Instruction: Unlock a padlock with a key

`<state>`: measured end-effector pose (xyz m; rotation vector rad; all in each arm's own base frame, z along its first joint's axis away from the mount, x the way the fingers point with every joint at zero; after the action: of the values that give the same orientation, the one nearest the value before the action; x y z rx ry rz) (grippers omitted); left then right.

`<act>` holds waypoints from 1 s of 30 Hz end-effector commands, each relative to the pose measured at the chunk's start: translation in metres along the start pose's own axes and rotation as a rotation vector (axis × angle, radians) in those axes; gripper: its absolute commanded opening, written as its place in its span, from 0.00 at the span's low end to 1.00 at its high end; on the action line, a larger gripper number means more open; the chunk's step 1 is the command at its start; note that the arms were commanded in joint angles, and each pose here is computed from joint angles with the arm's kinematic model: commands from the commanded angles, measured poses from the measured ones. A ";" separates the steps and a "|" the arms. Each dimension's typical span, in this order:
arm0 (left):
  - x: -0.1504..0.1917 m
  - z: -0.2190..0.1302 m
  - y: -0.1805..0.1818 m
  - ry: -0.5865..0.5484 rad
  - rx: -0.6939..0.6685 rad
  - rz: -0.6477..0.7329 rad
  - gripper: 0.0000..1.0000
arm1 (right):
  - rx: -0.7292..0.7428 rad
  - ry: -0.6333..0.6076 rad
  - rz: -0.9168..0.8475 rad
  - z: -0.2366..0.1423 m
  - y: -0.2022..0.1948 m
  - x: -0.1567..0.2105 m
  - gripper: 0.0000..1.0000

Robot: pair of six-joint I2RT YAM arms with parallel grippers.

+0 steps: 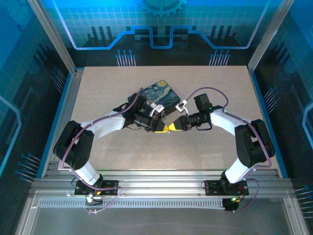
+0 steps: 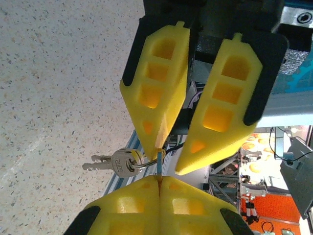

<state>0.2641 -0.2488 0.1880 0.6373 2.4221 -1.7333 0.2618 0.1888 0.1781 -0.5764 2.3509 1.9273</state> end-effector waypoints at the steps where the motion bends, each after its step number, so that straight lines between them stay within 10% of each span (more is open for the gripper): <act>1: -0.002 0.000 -0.011 0.011 0.031 0.040 0.00 | -0.026 0.018 -0.010 0.005 0.004 -0.001 0.15; 12: -0.002 -0.002 -0.003 -0.007 -0.003 0.033 0.00 | -0.027 0.022 0.021 0.006 0.000 0.005 0.00; 22: -0.006 -0.019 0.010 -0.105 -0.140 -0.013 0.49 | 0.057 -0.119 0.148 -0.019 -0.024 0.003 0.00; 30: -0.008 -0.024 0.032 -0.288 -0.497 -0.179 0.56 | 0.166 -0.332 0.277 -0.057 -0.033 -0.002 0.00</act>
<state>0.2876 -0.2276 0.1811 0.3260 2.5271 -1.3314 0.2774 0.1432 0.1519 -0.0585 2.4651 1.7988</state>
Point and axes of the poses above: each hand's point on the last joint's axis, 136 mm out from that joint toward the fingers, its own z axis out along the fingers, its own y axis along the line the jaws close on, x = y × z, the point moved 7 cm from there along -z, back along the fingers, and after that the axes turned 4 degrees about z, right-handed, at the moved point
